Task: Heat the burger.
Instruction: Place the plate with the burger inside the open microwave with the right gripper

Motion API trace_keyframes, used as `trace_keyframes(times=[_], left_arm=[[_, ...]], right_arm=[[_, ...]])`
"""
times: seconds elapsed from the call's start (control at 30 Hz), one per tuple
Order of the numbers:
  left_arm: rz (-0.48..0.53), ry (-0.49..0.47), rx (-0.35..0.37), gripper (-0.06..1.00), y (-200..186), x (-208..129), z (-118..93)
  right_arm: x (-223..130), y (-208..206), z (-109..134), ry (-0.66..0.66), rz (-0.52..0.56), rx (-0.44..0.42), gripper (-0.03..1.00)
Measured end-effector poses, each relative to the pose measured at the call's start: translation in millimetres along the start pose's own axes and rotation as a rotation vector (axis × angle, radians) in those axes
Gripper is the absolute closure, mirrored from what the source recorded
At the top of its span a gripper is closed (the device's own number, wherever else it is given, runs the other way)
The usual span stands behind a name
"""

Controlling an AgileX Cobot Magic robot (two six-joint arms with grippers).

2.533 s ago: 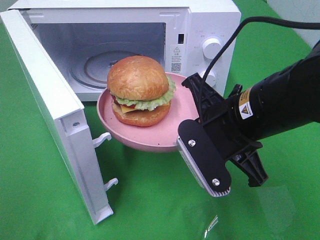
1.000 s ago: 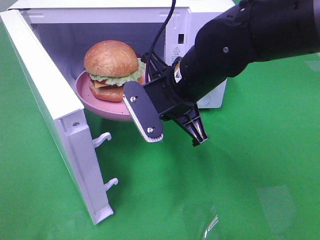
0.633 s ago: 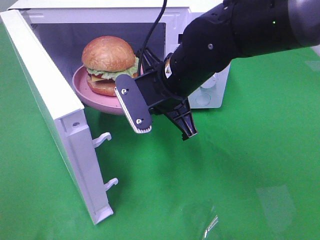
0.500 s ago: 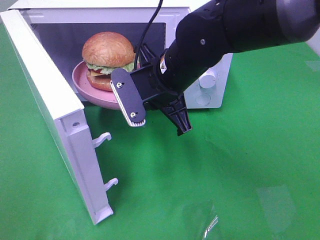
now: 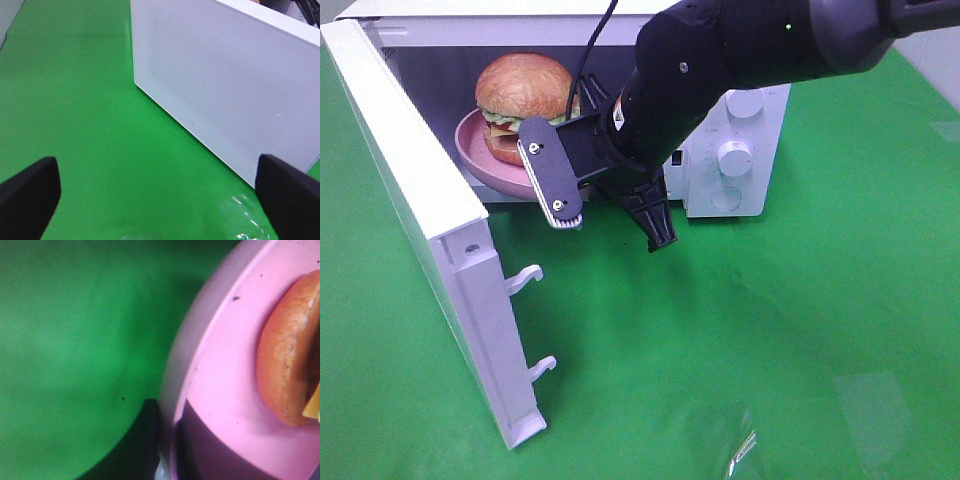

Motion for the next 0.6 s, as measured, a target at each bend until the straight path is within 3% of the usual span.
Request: trace_keyframes(times=[0.6], left_arm=[[0.000, 0.000, 0.000, -0.03, 0.0, 0.0, 0.0]], right_arm=[[2.4, 22.7, -19.4, 0.061, 0.007, -0.003, 0.91]])
Point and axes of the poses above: a point on each arm's last joint axis where the gripper is mounted, y pointing out along that axis toward the gripper, z along the wrist's bending axis when the last joint is at zero, x = y × z, the point moved 7 cm from there along y, pointing out along that axis toward the gripper, and after that the axes turned 3 degrees about -y, right-handed, at the moved point
